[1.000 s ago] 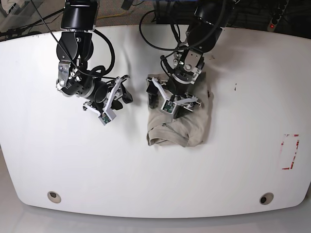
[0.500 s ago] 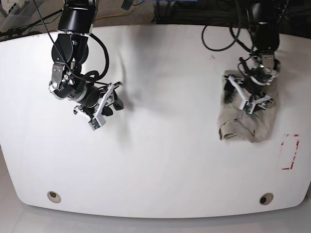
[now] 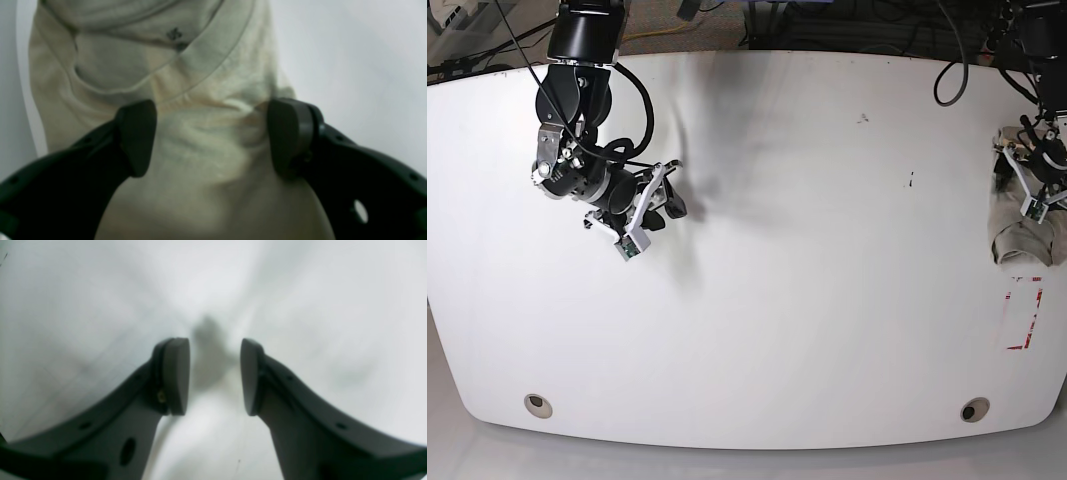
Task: Fold the T-shirt properly
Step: 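Carry the folded shirt with the left gripper to the table corner and release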
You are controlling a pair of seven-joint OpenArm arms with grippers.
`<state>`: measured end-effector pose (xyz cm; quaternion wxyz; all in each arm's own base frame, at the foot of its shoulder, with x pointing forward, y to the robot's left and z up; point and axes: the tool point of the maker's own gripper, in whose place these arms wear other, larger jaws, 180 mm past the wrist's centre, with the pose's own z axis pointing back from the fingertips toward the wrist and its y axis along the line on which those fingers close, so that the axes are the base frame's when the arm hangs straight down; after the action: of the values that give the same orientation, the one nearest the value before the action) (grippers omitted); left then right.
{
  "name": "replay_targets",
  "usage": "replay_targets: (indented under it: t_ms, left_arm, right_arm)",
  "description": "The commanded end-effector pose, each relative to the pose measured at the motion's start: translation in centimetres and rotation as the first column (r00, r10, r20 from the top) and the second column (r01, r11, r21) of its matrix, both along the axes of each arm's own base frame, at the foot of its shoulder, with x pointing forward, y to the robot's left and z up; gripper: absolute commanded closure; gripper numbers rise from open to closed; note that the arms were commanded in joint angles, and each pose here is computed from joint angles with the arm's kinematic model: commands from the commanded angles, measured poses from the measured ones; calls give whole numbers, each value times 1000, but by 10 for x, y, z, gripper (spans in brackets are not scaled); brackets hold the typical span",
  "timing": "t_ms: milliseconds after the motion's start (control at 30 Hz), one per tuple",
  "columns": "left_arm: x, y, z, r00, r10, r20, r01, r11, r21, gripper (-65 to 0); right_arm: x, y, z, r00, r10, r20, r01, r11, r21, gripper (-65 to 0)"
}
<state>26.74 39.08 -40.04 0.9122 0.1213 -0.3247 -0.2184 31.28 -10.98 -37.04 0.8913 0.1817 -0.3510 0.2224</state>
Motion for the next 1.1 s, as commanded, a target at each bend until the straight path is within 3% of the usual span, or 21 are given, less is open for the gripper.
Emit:
replay_targets:
  t_ms: [0,133,233,400,633,833,900,1000,1067]
  left_arm:
    - [5,26,24,1000,7,11,-8,998,57,-489]
    - [12,29,49,998,-29,50,26,998,48,-489]
    - [23,20,81,988,-59,140,54,998,41,-490]
    - [33,5,107,974,-89,207,80,995,55,-492]
    - [60,-62,102,904,-41,425,95,990,-108,-492]
    - [80,-126,86,792,38,609,99,977,-190,-492]
    - [75,-145,76,778,42,627,105,975,-196,-492]
    - [59,-164,57,794,71,603,87,970,-229,-492]
    - [48,-177,57,790,101,605,74,964,-257,-492]
  right_arm:
    - [10,0,17,998,0,61,-1,1000,15,-230]
    - [5,0,12,999,-2,48,1,1000,16,-230]
    - [7,2,22,995,-5,95,2,1000,31,-230]
    - [8,0,28,992,-10,128,6,999,35,-230]
    - [26,-30,35,965,-63,254,82,994,-66,-230]
    - [40,-34,45,904,-101,414,132,990,-46,-230]
    - [36,-35,44,888,-87,452,132,989,-69,-230]
    - [29,-48,40,876,-98,472,161,982,-95,-230]
    - [21,-56,38,865,-145,480,199,978,-62,-230]
